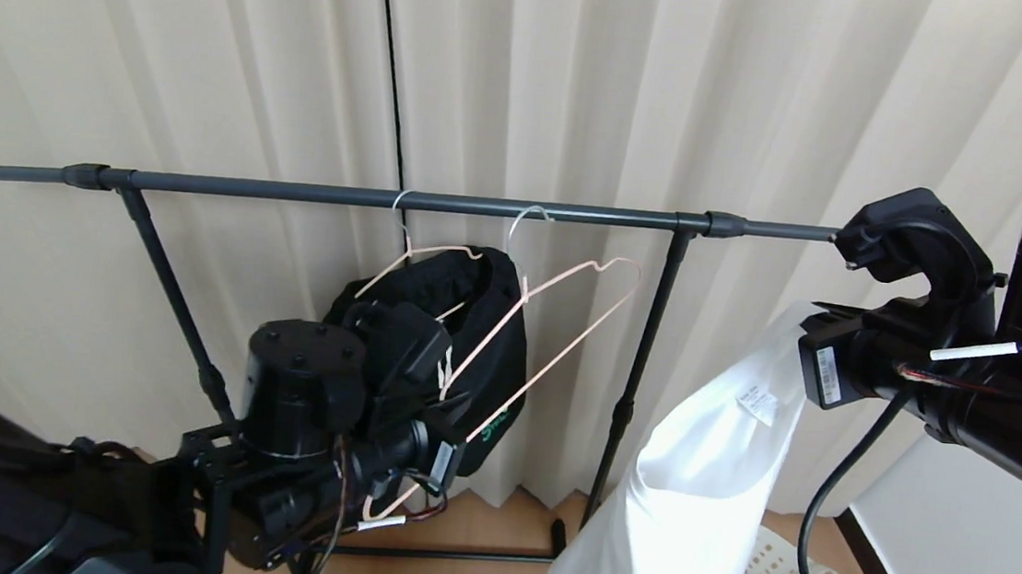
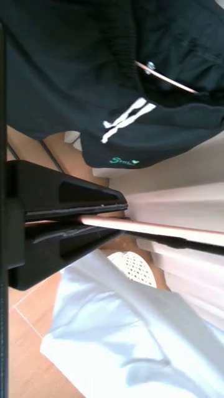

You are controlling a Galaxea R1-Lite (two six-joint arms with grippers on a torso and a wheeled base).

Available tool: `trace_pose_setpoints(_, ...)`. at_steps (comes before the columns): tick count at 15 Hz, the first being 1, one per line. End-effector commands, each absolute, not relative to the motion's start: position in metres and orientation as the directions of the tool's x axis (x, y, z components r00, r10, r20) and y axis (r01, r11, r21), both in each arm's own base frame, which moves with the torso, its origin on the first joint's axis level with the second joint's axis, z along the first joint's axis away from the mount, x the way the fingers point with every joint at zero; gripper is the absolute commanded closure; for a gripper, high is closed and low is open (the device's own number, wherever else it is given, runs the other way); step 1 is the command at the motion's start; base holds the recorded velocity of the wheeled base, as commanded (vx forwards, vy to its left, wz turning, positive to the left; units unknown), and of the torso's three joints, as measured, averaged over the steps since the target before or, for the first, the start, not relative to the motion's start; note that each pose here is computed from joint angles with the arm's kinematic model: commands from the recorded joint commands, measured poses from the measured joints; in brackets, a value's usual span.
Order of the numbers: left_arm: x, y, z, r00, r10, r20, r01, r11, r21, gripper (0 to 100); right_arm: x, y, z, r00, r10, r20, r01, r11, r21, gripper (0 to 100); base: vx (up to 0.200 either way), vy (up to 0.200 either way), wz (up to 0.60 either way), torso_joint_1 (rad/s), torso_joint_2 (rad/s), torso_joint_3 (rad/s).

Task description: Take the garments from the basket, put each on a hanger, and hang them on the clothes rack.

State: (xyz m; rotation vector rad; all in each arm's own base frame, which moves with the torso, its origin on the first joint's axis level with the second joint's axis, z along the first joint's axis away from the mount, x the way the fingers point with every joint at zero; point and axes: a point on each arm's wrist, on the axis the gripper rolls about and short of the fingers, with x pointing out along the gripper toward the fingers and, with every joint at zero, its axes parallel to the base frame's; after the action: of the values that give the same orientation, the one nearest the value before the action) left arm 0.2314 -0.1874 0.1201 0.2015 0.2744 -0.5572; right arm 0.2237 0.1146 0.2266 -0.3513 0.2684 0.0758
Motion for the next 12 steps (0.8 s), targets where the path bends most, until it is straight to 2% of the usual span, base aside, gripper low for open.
trace_pose_setpoints(1, 0.199, -0.166, 0.131, 0.808, -0.517, -0.283, 0.563, 0.820, 0.108, 100, 0.234, 0.117, 0.219, 0.955, 0.000, -0.298, -0.107, 0.932, -0.345, 100, 0.000, 0.000, 0.00, 0.000, 0.00, 0.000)
trace_pose_setpoints(6, 0.159, -0.151, 0.128, 0.726, -0.615, -0.307, 0.669, 0.735, 0.110, 100, 0.261, 0.107, 0.212, 0.960, -0.083, -0.268, -0.013, 0.941, -0.339, 100, 0.000, 0.000, 0.00, 0.000, 0.00, 0.000)
trace_pose_setpoints(9, 0.153, -0.150, 0.120, 0.670, -0.660, -0.340, 0.730, 0.669, 0.140, 100, 0.272, 0.107, 0.205, 0.956, -0.111, -0.271, 0.012, 0.940, -0.342, 100, 0.000, 0.000, 0.00, 0.000, 0.00, 0.000)
trace_pose_setpoints(12, 0.155, -0.162, 0.117, 0.646, -0.676, -0.354, 0.753, 0.641, 0.147, 100, 0.272, 0.108, 0.205, 0.957, -0.109, -0.271, 0.011, 0.940, -0.341, 100, 0.000, 0.000, 0.00, 0.000, 0.00, 0.000)
